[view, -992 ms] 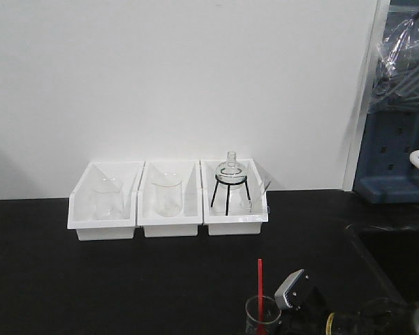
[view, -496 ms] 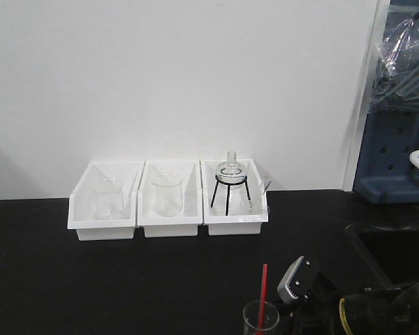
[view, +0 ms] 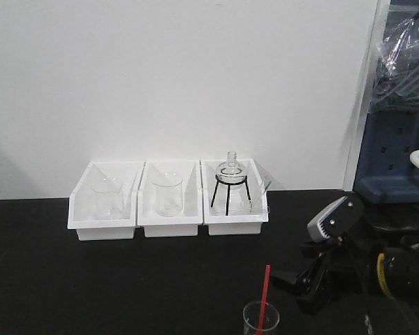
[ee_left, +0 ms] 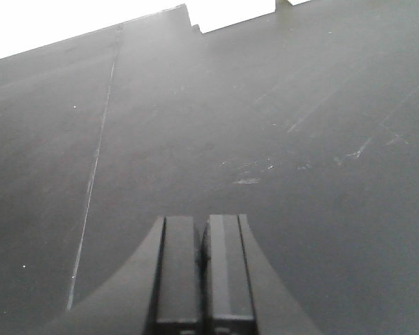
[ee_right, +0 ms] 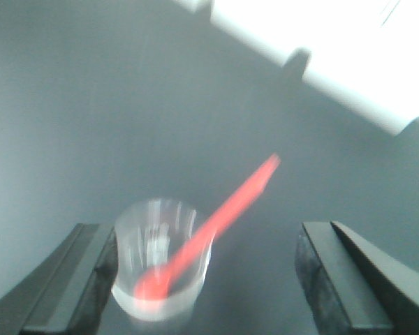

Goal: Grab beaker from right and move to left

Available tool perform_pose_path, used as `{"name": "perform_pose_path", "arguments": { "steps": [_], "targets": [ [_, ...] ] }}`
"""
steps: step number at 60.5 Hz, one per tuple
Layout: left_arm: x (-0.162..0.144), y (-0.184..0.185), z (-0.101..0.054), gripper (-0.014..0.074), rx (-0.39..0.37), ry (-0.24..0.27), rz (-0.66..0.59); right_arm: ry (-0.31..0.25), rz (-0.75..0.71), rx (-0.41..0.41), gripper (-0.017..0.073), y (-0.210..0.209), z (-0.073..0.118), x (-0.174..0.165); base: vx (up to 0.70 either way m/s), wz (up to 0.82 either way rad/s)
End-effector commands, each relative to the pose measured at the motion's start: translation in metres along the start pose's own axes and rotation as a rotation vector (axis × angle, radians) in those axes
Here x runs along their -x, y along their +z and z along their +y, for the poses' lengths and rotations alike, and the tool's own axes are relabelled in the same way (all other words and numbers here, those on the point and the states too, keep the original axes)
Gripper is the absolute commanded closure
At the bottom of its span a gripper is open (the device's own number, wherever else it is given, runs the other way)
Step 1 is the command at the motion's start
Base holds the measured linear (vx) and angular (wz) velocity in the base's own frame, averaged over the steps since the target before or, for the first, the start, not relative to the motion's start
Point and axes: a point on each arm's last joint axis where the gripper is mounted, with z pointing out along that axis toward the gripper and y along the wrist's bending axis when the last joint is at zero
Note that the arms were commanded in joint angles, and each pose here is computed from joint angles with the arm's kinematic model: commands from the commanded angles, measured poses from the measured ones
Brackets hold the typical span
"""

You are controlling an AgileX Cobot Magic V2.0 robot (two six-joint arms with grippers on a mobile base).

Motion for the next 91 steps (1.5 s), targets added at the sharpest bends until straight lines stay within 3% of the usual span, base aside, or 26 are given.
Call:
{"name": "perform_pose_path", "arguments": {
  "steps": [1,8,15,19,21,41,71,78,80,81,82,83,84,85,86,87,91],
  "targets": [
    [0.002,0.002,0.000,0.0600,0.004,0.001,-0.064,-0.009,-0.118,-0.094,0.0027,-0.042,0.006,0.037,0.00,0.00],
    [0.002,0.002,0.000,0.0600,0.004,0.001,-0.064,0.070,-0.243,-0.215,0.0144,-0.084,0.014,0.061,0.00,0.00],
    [0.002,0.002,0.000,0.0600,0.004,0.001,-0.064,0.128,-0.389,-0.320,0.0379,-0.130,0.027,0.081,0.00,0.00],
    [0.002,0.002,0.000,0.0600,0.004,0.001,-0.064,0.144,-0.456,-0.341,0.0536,-0.151,0.037,0.088,0.00,0.00],
    [0.002,0.002,0.000,0.0600,0.004,0.001,-0.064,0.142,-0.487,-0.344,0.0574,-0.161,0.042,0.091,0.00,0.00],
    [0.002,0.002,0.000,0.0600,0.004,0.001,-0.064,0.100,-0.620,-0.359,0.0567,-0.207,0.069,0.099,0.00,0.00],
    [0.002,0.002,0.000,0.0600,0.004,0.001,-0.064,0.097,-0.637,-0.370,0.0567,-0.211,0.071,0.100,0.00,0.00],
    [0.002,0.002,0.000,0.0600,0.004,0.001,-0.064,0.070,-0.678,-0.452,0.0567,-0.215,0.065,0.103,0.00,0.00],
    [0.002,0.002,0.000,0.0600,0.004,0.001,-0.064,0.033,-0.684,-0.515,0.0567,-0.217,0.061,0.103,0.00,0.00],
    [0.002,0.002,0.000,0.0600,0.004,0.001,-0.064,0.049,-0.694,-0.542,0.0567,-0.219,0.058,0.103,0.00,0.00],
    [0.002,0.002,0.000,0.0600,0.004,0.001,-0.064,0.019,-0.686,-0.576,0.0567,-0.220,0.057,0.103,0.00,0.00],
    [0.002,0.002,0.000,0.0600,0.004,0.001,-0.064,0.043,-0.691,-0.602,0.0567,-0.222,0.054,0.102,0.00,0.00],
    [0.002,0.002,0.000,0.0600,0.004,0.001,-0.064,0.017,-0.678,-0.636,0.0567,-0.222,0.053,0.102,0.00,0.00],
    [0.002,0.002,0.000,0.0600,0.004,0.001,-0.064,0.048,-0.675,-0.662,0.0567,-0.224,0.050,0.100,0.00,0.00],
    [0.002,0.002,0.000,0.0600,0.004,0.001,-0.064,0.024,-0.653,-0.697,0.0567,-0.224,0.048,0.099,0.00,0.00],
    [0.002,0.002,0.000,0.0600,0.004,0.001,-0.064,0.060,-0.640,-0.723,0.0567,-0.225,0.046,0.097,0.00,0.00],
    [0.002,0.002,0.000,0.0600,0.004,0.001,-0.064,0.083,-0.532,-0.810,0.0567,-0.225,0.039,0.087,0.00,0.00]
  ]
}}
